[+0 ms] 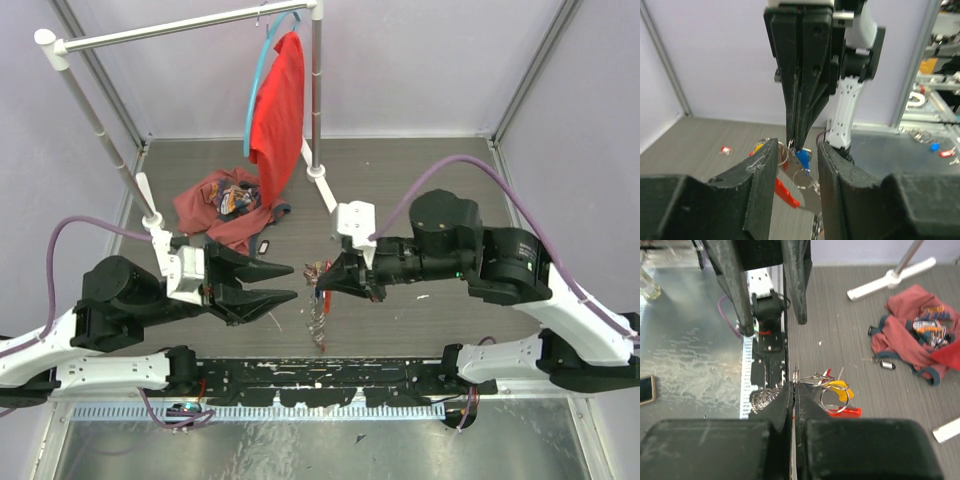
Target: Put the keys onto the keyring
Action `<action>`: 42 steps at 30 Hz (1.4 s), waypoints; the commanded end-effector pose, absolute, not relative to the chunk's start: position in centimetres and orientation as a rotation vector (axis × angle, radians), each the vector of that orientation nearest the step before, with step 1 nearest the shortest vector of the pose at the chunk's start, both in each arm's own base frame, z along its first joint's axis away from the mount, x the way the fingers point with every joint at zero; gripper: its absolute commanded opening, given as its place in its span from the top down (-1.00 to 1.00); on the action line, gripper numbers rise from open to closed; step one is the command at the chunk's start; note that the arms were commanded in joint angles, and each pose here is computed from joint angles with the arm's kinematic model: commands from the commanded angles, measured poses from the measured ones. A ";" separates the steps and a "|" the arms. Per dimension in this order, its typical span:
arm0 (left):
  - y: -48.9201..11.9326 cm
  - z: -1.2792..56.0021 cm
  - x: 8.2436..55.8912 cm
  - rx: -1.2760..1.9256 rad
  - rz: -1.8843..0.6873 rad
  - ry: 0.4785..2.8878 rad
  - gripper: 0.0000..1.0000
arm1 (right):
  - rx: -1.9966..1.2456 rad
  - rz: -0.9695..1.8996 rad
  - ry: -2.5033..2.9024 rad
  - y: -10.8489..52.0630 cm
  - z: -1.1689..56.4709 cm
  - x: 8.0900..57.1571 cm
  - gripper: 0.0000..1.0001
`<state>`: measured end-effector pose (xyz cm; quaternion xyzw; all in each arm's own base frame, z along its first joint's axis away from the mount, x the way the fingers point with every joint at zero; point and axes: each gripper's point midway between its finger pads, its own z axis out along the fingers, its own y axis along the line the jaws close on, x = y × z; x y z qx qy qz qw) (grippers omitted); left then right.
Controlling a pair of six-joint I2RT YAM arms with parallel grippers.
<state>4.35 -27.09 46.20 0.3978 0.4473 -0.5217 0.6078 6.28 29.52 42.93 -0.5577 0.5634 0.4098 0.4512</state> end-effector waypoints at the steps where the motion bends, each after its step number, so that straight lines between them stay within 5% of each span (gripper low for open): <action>1: -26.4 43.8 5.5 0.985 -1.074 1.113 0.12 | -1.478 0.851 1.564 27.8 40.8 7.2 0.99; 18: -28.6 37.6 6.5 1.143 -0.948 1.283 0.16 | -1.543 0.649 1.791 27.4 37.6 9.0 0.99; 23: -29.9 37.6 6.4 1.178 -0.950 1.267 0.38 | -1.568 0.688 1.769 27.7 37.7 8.4 0.99; 42: -31.0 38.0 6.8 1.184 -0.933 1.261 0.22 | -1.620 0.791 1.677 28.6 38.3 6.9 0.99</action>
